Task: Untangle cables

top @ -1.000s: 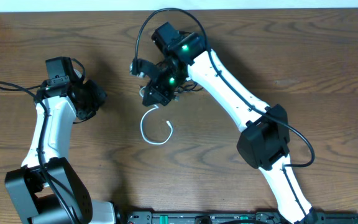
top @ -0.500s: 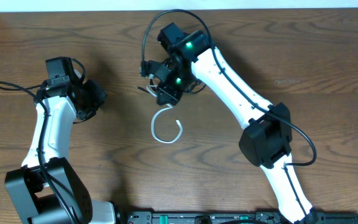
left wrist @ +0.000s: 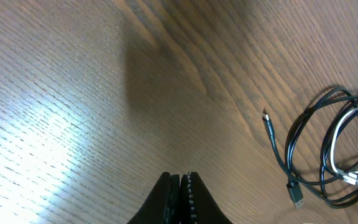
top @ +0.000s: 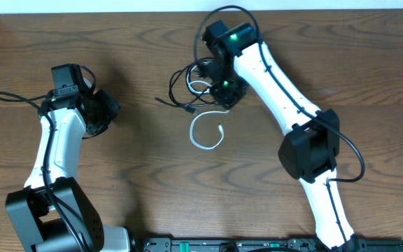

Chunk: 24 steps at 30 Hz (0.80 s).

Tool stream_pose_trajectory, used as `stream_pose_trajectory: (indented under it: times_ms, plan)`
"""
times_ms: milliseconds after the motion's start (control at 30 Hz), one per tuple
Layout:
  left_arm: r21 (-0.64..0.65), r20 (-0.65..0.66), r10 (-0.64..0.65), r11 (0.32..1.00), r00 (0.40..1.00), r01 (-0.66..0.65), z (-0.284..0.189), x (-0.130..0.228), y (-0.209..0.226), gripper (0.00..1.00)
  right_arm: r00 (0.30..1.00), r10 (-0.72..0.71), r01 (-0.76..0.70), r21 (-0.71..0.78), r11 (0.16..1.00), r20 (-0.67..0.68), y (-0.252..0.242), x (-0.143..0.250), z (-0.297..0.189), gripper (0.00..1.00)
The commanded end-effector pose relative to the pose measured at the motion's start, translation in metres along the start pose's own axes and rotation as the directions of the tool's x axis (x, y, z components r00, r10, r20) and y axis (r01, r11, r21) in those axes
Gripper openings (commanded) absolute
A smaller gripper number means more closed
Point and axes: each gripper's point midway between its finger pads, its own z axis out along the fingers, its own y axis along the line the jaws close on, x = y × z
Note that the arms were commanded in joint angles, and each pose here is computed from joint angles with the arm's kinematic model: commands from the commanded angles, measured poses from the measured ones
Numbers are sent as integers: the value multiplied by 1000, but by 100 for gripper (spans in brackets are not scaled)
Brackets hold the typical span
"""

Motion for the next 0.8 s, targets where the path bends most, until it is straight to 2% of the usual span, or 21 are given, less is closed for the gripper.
stream_pose_trajectory:
  times_ms: [0, 133, 200, 267, 333, 400, 433, 467, 633, 767]
  plan:
    - [-14, -2, 10, 1000, 1000, -10, 2, 1, 2, 8, 991, 106, -94, 137, 986, -83, -37, 28, -10, 1]
    - [-14, -2, 10, 1000, 1000, -10, 2, 1, 2, 8, 963, 239, -201, 263, 944, -121, -69, 50, -17, 1]
    - [-14, -2, 10, 1000, 1000, -10, 2, 1, 2, 8, 955, 275, -242, 241, 940, -114, -73, 52, -16, 3]
    - [-14, -2, 10, 1000, 1000, -10, 2, 1, 2, 8, 951, 289, -265, 189, 946, -113, -70, 52, -14, 22]
    - [-14, -2, 10, 1000, 1000, -10, 2, 1, 2, 8, 949, 296, -273, 183, 944, -111, -72, 53, -14, 31]
    - [-14, -2, 10, 1000, 1000, -10, 2, 1, 2, 8, 948, 301, -279, 184, 942, -106, -75, 53, -14, 59]
    - [-14, -2, 10, 1000, 1000, -10, 2, 1, 2, 8, 948, 303, -283, 184, 941, -97, -77, 51, -14, 70]
    - [-14, -2, 10, 1000, 1000, -10, 2, 1, 2, 8, 950, 303, -286, 185, 940, -76, -79, 47, -14, 74]
    - [-12, 1, 10, 1000, 1000, -10, 2, 0, 1, 8, 944, 273, -308, 198, 931, 184, -101, -13, -18, 76]
    - [-12, 1, 11, 1000, 1000, -11, 2, 0, 1, 8, 868, 216, -317, 163, 934, 446, -115, -77, -39, 73]
